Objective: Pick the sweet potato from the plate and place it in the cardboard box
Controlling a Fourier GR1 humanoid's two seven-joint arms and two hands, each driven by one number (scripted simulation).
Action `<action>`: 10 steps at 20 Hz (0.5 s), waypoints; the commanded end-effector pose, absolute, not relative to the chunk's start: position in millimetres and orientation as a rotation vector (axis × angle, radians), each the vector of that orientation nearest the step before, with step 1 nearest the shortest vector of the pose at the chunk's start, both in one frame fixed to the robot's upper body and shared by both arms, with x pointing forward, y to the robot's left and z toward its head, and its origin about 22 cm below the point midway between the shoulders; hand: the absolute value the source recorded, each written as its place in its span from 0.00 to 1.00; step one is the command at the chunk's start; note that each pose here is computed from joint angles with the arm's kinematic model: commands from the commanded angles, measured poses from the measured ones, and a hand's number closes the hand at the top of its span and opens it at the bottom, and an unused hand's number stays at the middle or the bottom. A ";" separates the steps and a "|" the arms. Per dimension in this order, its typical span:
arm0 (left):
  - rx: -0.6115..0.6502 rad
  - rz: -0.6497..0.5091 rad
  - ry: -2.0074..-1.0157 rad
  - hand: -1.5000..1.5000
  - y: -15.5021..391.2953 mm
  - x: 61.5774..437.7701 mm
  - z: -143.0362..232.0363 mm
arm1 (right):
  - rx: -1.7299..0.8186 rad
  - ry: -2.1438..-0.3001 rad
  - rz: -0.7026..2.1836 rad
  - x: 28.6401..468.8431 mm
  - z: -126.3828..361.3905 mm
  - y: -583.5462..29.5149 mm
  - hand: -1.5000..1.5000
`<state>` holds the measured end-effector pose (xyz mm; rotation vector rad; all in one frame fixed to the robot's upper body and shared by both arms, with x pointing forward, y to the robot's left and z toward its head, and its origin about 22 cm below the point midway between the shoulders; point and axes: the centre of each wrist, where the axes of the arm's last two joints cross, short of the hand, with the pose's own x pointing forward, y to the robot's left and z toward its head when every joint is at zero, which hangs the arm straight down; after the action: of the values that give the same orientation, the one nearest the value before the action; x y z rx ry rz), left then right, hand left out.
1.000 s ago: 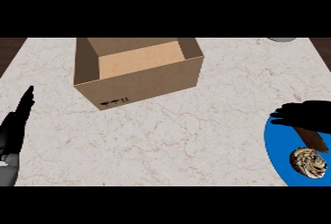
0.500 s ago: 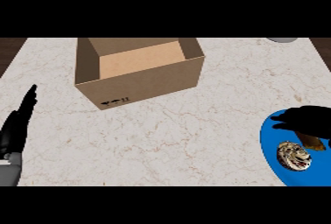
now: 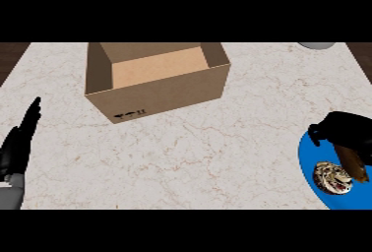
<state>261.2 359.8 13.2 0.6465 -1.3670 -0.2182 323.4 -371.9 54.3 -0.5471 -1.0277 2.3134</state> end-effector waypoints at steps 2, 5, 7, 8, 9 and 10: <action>0.637 -0.221 -1.372 0.50 354.6 269.7 7.4 | -0.639 -1.194 2.309 326.5 63.3 -368.0 1.00; 0.662 -0.190 -1.342 0.50 363.4 260.9 14.7 | -0.807 -1.219 1.871 335.9 50.6 -330.3 1.00; 0.694 -0.179 -1.322 0.50 372.0 252.7 9.7 | -0.872 -1.163 1.589 337.7 41.0 -330.1 1.00; 0.695 -0.164 -1.304 0.50 373.8 250.1 6.2 | -0.887 -1.144 1.451 333.1 29.8 -332.4 1.00; 0.699 -0.161 -1.300 0.50 374.8 247.8 5.1 | -0.899 -1.136 1.344 332.2 23.3 -327.0 1.00; 0.697 -0.166 -1.286 0.50 375.1 241.8 -0.6 | -0.972 -1.127 1.263 334.7 29.6 -322.7 1.00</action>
<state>251.8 369.5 7.2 0.6806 -1.3199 -0.1794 334.8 -335.4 39.9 -0.8879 -1.1896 1.6303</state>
